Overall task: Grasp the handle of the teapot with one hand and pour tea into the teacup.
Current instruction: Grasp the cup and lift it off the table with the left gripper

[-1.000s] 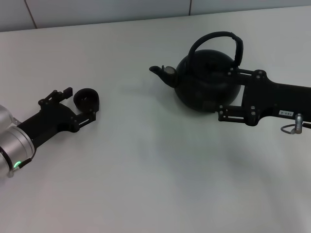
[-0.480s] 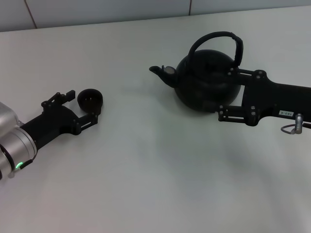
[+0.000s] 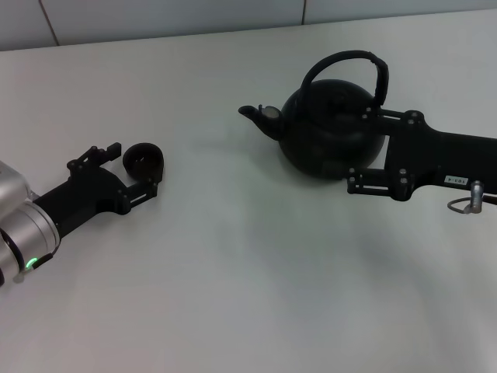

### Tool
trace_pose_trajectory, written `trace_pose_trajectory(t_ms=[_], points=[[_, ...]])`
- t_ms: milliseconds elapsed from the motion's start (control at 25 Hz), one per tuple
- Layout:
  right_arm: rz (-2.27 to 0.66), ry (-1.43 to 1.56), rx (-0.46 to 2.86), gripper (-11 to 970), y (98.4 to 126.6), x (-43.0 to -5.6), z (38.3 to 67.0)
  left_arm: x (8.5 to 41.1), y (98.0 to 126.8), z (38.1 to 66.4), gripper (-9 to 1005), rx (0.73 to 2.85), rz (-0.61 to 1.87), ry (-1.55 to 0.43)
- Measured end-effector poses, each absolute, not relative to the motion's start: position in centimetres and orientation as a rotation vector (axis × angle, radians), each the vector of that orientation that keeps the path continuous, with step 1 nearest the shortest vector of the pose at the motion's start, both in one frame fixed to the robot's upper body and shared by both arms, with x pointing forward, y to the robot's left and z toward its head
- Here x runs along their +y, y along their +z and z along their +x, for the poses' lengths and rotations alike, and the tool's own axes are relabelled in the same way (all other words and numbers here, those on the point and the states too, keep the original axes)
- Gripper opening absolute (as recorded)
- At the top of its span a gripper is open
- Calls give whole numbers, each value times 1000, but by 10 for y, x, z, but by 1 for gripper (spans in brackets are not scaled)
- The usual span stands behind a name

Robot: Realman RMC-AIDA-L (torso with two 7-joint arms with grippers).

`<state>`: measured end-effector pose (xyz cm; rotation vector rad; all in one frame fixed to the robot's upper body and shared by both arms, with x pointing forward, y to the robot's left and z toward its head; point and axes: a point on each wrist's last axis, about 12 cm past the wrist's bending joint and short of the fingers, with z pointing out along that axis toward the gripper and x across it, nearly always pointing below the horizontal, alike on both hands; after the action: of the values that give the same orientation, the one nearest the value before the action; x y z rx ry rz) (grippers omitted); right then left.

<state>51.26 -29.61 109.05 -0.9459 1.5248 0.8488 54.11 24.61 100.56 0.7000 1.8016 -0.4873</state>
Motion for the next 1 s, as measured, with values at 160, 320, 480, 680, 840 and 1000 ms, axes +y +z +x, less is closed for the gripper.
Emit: trace_pose_trajectory(t_ms=[160,320,480,680,840,1000], points=[[-947,850,1524,730,1091,-296,513,246,1006,542,801,1800,701,-488],[-949,853,1522,731,1091,-295,513,245,1007,543,800,1797,707,-489],[-950,854,1521,731,1091,-295,513,243,1006,542,798,1797,719,-492],[-947,853,1523,731,1090,-295,512,243,1007,543,796,1795,722,-493],[-945,853,1524,731,1090,-296,512,242,1007,543,794,1794,725,-494],[-944,853,1525,731,1090,-296,512,239,1008,544,793,1791,751,-499]])
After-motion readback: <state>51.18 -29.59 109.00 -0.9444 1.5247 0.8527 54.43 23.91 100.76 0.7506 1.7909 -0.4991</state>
